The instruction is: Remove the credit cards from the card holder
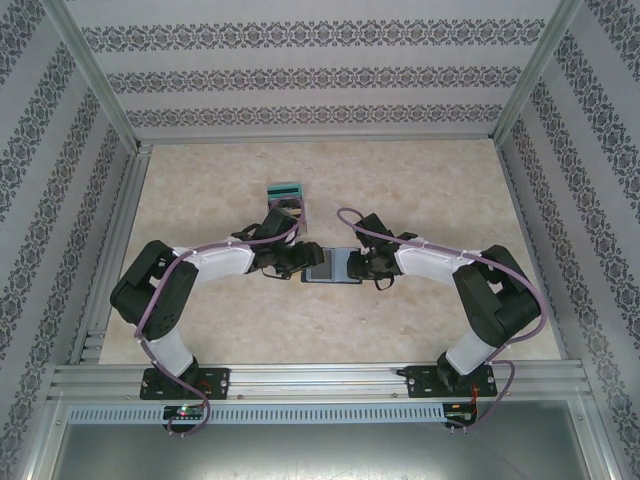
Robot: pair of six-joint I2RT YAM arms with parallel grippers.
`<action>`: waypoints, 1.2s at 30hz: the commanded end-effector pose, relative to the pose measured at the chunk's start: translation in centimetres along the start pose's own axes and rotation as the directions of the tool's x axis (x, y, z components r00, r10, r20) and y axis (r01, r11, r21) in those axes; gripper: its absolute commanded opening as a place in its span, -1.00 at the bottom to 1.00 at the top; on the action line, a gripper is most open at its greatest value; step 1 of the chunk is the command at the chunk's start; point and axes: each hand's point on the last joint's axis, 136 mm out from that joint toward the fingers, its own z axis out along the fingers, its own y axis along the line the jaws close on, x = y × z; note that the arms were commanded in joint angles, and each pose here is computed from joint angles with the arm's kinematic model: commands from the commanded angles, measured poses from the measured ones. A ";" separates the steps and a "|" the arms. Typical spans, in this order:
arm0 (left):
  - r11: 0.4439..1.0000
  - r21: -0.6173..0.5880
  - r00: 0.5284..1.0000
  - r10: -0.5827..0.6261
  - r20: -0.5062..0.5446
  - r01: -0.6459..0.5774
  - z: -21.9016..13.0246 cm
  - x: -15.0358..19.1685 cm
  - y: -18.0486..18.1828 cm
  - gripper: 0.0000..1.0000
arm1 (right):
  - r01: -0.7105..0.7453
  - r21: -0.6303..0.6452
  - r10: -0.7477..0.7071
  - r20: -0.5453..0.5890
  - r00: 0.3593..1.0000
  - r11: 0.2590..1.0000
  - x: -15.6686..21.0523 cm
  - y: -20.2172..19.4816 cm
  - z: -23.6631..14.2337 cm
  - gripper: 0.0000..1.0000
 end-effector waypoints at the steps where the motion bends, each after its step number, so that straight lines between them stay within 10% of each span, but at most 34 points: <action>1: 1.000 0.023 1.000 0.020 -0.015 -0.020 0.7 0.0 -1.1 0.28 | 0.002 0.032 -0.001 -0.040 0.999 0.999 1.4 -0.6 1.0 -0.33; 36: 0.961 0.205 0.976 0.205 -0.072 -0.186 1.2 1.2 -7.9 0.26 | -0.020 0.036 0.022 -0.037 0.999 0.999 1.4 -0.8 1.0 -0.36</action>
